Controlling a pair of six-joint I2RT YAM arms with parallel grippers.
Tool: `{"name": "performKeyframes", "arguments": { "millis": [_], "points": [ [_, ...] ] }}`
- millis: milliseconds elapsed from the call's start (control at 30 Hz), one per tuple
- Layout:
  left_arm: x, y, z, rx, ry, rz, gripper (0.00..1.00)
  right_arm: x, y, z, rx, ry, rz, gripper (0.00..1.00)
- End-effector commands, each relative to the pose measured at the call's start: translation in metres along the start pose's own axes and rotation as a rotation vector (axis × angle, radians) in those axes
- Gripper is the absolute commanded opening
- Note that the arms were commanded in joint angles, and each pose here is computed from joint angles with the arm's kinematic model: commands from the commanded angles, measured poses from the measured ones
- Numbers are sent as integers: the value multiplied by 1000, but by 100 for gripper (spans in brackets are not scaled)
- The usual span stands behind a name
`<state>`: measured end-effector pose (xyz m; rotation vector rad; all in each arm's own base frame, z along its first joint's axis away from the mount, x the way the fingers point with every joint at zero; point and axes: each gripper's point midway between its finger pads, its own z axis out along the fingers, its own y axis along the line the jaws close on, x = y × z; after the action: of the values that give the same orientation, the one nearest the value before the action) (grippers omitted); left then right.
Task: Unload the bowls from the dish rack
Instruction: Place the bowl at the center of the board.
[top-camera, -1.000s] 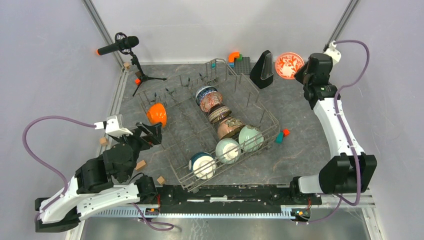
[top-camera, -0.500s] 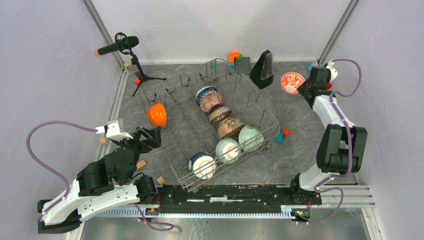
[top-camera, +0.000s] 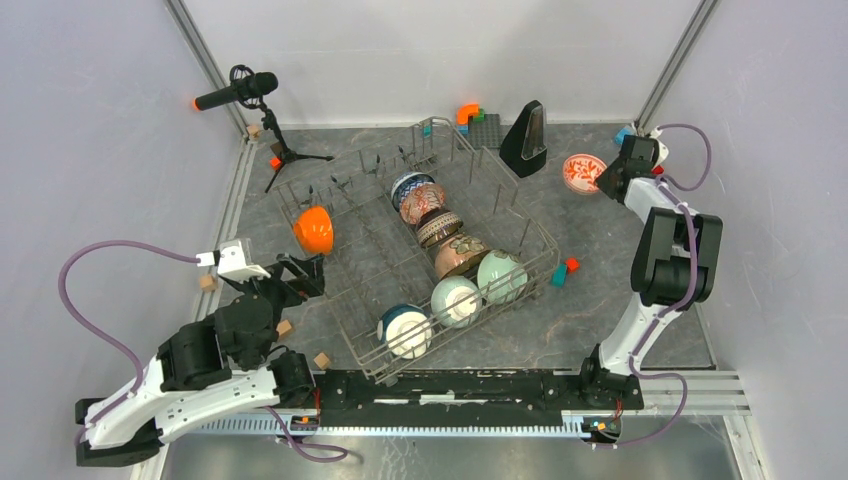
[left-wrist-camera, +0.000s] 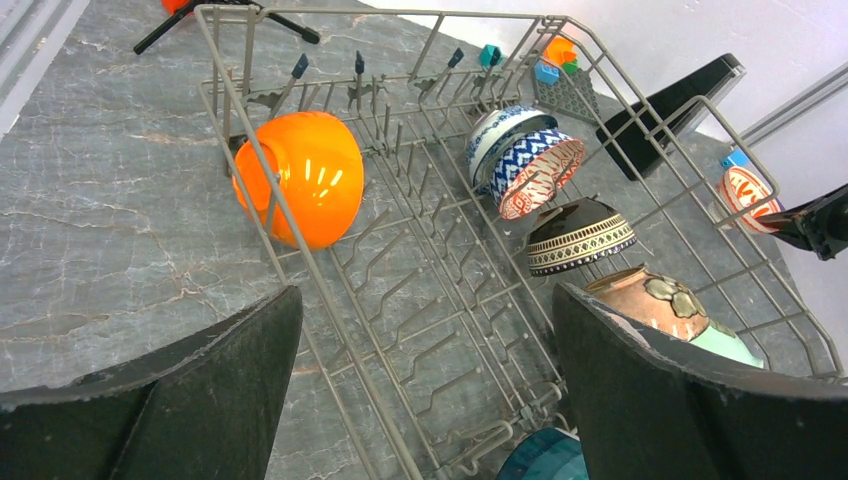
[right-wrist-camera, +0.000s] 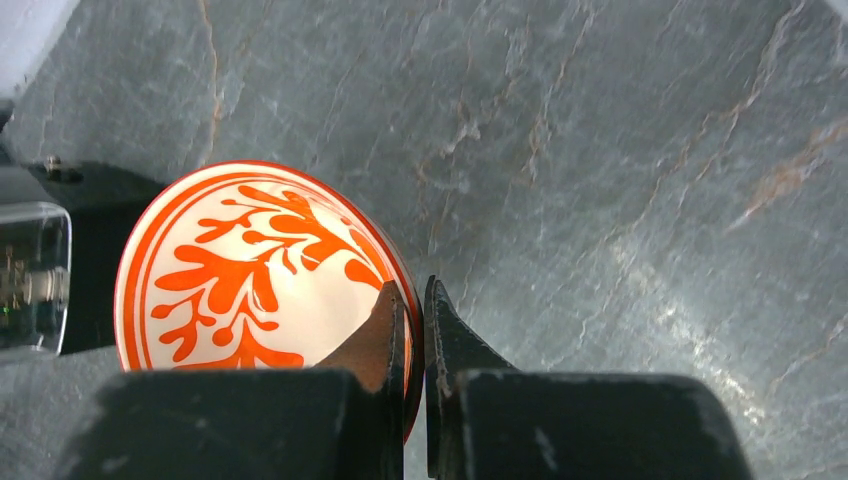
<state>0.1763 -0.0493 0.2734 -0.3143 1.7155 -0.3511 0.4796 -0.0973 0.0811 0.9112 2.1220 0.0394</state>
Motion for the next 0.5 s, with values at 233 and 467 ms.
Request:
{"name": "performKeyframes", "arguments": {
  "millis": [233, 467],
  "points": [
    [-7, 10, 1, -42, -43, 23, 100, -46, 11, 23, -57, -117, -22, 0],
    [-7, 10, 2, -51, -45, 38, 100, -46, 10, 32, -51, -122, -57, 0]
  ]
}}
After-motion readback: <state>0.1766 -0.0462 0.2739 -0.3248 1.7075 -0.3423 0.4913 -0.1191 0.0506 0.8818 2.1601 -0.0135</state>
